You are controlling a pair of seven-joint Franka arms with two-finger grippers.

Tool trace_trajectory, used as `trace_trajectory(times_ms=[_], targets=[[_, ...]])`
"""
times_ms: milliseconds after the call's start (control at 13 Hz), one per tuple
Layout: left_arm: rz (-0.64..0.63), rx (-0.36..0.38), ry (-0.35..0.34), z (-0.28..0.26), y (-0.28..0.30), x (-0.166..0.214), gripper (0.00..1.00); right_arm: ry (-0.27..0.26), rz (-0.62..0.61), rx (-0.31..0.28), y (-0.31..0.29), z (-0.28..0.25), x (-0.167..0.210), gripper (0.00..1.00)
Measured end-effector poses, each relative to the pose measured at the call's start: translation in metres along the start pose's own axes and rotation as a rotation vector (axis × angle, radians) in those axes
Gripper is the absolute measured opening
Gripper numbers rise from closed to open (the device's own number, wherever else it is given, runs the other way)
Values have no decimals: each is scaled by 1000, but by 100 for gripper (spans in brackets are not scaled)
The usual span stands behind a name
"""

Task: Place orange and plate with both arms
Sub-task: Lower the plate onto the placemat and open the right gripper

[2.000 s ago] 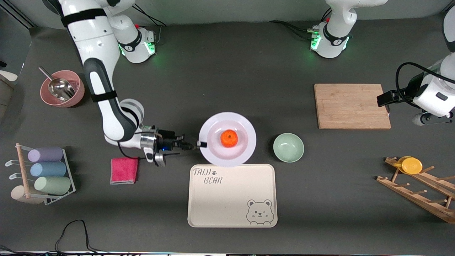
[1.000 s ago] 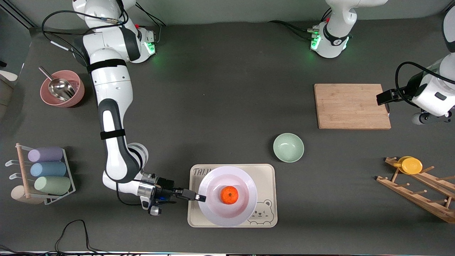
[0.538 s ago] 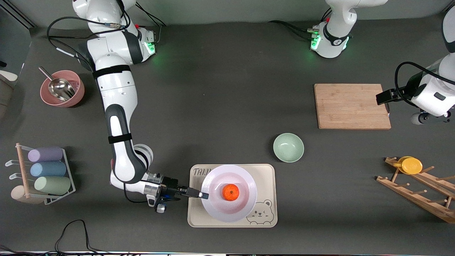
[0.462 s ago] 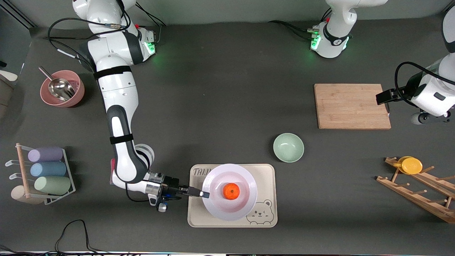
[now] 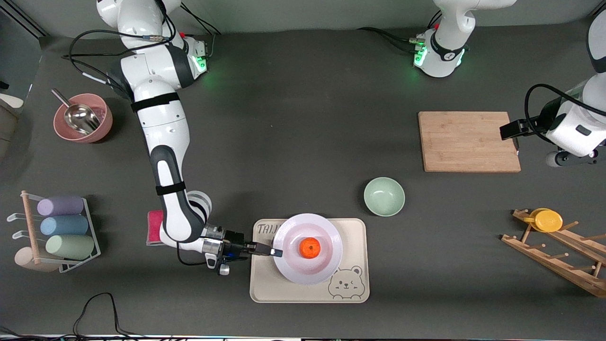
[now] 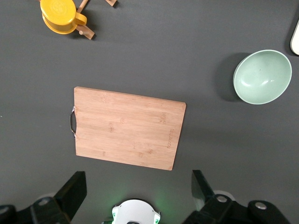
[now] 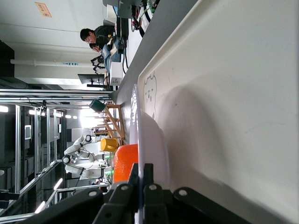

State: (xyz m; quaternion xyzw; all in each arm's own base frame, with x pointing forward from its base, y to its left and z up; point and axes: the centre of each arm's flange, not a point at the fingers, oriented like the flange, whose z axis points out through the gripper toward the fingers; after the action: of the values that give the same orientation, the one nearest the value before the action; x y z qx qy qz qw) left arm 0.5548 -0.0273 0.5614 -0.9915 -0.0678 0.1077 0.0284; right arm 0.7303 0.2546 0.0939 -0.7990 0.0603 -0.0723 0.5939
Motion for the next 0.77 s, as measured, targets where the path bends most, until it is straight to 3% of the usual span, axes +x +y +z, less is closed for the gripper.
trace_trajectory(times_ms=[462, 615, 769], targets=[[0, 0, -1, 0, 0, 0, 100, 9, -71, -4, 3, 3, -2, 4], [0, 0, -1, 0, 0, 0, 100, 10, -72, -2, 3, 3, -2, 19], [0, 0, -1, 0, 0, 0, 100, 10, -73, -2, 2, 3, -2, 41]])
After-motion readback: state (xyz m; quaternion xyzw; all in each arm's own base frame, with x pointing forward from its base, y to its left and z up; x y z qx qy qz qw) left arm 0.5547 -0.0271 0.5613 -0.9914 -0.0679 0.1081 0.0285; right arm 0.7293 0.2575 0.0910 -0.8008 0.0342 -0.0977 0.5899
